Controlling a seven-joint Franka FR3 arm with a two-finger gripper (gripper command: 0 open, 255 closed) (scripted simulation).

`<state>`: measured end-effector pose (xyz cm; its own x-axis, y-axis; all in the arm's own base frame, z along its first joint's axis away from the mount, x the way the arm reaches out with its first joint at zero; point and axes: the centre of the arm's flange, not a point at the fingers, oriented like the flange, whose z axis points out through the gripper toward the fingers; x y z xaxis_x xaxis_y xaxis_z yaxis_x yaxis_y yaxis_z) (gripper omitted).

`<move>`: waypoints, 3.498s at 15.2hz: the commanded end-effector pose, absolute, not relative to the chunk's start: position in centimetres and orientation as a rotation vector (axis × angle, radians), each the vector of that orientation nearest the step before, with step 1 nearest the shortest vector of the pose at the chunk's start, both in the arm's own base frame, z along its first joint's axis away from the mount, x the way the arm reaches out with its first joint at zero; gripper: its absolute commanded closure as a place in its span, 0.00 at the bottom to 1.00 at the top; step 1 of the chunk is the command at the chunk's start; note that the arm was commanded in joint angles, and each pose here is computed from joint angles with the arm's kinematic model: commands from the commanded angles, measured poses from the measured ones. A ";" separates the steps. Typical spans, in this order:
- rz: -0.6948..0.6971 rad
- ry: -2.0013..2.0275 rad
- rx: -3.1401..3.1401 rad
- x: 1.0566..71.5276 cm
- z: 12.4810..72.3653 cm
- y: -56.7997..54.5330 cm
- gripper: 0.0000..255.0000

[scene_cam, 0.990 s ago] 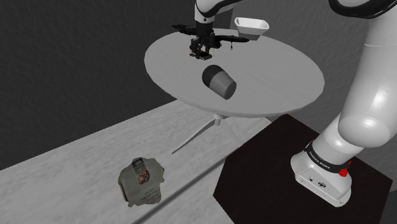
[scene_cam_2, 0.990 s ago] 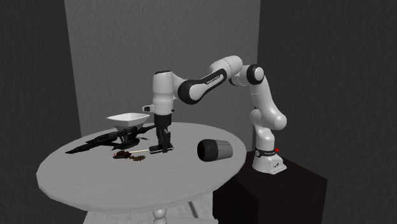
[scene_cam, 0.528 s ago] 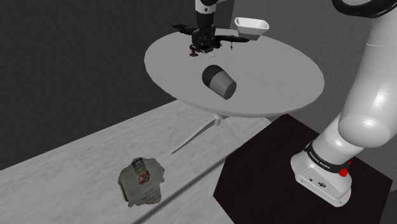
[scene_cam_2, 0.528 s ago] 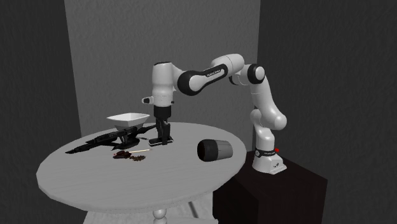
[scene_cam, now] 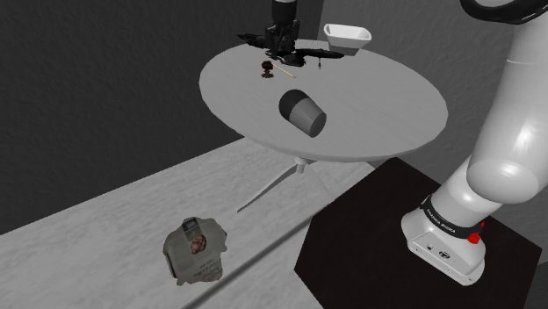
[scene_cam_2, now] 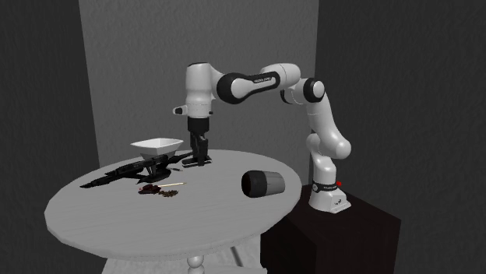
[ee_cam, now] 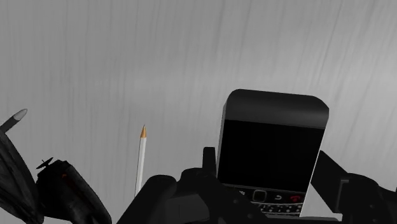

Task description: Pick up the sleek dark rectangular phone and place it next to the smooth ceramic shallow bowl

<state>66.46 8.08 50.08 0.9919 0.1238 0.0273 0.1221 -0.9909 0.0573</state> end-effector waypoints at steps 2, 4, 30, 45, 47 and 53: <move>0.047 0.190 3.080 66.5 51.7 8.1 1.00; 0.047 0.190 3.080 66.5 52.8 8.1 1.00; 0.047 0.190 3.080 61.8 54.9 -19.2 1.00; 0.047 0.190 3.080 58.5 54.9 -38.7 1.00; 0.047 0.190 3.080 58.1 54.9 -41.3 1.00; 0.047 0.190 3.080 57.4 52.8 -45.1 1.00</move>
<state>57.50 -45.07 53.34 0.9920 0.1231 0.0263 0.1214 -0.9910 0.0568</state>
